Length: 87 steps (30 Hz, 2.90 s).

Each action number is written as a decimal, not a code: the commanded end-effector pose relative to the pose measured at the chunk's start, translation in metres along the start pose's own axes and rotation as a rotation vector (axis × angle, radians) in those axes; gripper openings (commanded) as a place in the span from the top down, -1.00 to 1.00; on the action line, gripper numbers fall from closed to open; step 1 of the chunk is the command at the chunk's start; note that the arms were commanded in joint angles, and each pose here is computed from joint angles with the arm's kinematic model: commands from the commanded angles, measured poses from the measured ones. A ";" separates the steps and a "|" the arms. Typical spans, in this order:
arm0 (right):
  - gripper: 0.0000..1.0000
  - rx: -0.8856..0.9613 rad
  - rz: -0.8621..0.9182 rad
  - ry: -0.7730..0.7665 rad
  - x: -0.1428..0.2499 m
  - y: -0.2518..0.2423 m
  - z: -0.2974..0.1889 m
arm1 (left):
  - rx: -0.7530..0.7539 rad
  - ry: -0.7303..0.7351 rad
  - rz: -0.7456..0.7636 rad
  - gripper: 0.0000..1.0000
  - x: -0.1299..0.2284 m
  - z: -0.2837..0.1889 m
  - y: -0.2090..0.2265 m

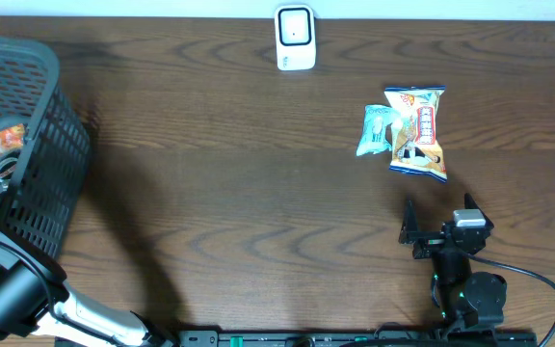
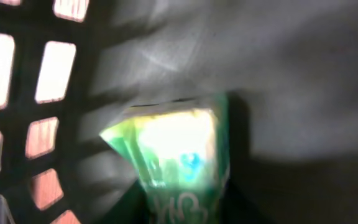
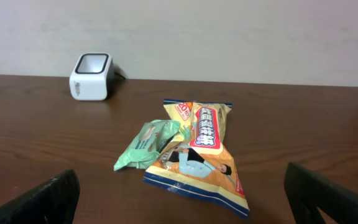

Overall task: Scan the item barcode
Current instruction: 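Carry the green tissue pack to the scanner, then release the green tissue pack left of the wipes, then reach into the basket and grasp the orange Kleenex pack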

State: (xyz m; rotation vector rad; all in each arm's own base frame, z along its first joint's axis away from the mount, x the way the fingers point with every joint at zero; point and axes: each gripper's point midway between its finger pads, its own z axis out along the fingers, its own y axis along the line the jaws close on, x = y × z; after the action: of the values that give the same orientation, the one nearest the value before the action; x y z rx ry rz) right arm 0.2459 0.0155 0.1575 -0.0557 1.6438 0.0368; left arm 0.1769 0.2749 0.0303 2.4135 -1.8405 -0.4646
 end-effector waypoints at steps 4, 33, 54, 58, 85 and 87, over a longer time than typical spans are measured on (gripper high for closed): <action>-0.99 0.007 -0.007 0.000 0.001 -0.001 0.000 | 0.054 -0.039 0.067 0.85 -0.016 -0.018 -0.010; -0.99 0.007 -0.007 0.000 0.001 -0.001 0.000 | 1.642 -0.112 0.996 0.85 0.272 -0.470 -0.054; -0.98 0.007 -0.007 0.000 0.001 -0.001 0.000 | 1.264 -0.066 1.622 0.43 0.609 -0.262 -0.079; -0.99 0.007 -0.007 0.000 0.001 -0.001 0.000 | 1.284 -0.016 1.661 -0.15 0.636 -0.256 -0.059; -0.99 0.007 -0.007 0.000 0.001 -0.001 0.000 | 1.195 -0.467 1.086 -0.63 0.230 -0.394 -0.044; -0.98 0.007 -0.007 0.000 0.001 -0.001 0.000 | 1.171 -0.486 1.015 -0.63 0.201 -0.392 -0.040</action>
State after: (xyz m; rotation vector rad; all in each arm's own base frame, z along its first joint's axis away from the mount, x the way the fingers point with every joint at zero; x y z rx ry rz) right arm 0.2459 0.0155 0.1576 -0.0556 1.6434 0.0368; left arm 0.3886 0.0111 0.3413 0.9861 -3.8929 0.3632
